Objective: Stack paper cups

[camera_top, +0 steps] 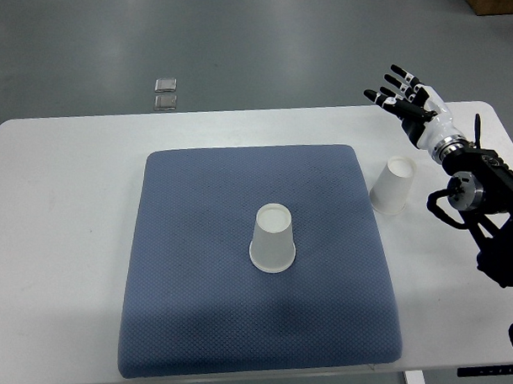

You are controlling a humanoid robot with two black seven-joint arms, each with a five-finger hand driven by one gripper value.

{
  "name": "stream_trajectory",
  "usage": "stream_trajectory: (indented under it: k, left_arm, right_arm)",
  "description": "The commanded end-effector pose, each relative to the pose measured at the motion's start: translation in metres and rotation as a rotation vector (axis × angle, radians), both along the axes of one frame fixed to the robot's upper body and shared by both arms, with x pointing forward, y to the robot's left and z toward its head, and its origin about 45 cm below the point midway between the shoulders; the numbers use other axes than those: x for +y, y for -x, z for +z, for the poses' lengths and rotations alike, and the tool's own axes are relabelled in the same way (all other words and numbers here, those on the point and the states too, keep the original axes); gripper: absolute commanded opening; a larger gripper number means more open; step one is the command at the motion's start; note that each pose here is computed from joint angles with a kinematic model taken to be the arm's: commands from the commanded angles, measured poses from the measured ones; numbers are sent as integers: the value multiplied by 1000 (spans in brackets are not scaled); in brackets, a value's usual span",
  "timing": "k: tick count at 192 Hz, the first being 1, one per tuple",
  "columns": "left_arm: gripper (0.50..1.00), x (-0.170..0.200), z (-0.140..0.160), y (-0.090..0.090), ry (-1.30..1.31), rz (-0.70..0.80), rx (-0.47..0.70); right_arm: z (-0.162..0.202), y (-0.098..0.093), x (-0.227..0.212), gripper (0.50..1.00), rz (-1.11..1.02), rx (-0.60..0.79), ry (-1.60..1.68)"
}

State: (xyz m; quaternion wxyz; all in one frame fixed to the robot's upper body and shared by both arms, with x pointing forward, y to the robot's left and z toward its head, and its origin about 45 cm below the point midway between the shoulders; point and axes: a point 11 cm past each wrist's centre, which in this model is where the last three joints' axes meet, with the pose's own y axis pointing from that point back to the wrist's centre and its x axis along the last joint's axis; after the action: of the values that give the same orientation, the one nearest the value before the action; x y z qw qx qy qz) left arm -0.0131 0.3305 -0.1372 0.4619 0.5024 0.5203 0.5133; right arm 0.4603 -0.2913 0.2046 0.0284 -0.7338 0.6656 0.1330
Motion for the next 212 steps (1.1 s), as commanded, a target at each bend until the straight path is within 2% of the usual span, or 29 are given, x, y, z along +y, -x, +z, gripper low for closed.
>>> stream_trajectory:
  k: [1, 138, 169, 212]
  left_arm:
    - [1000, 0, 0, 0, 0, 0, 0]
    - [1000, 0, 0, 0, 0, -1, 0]
    - [1000, 0, 0, 0, 0, 1, 0]
    - [1000, 0, 0, 0, 0, 1, 0]
  right_arm:
    - [1, 0, 1, 928, 4, -3, -3]
    - [10, -2, -4, 928, 21, -31, -3]
    - [25, -4, -12, 928, 29, -64, 29]
    - [40, 7, -26, 928, 187, -80, 223]
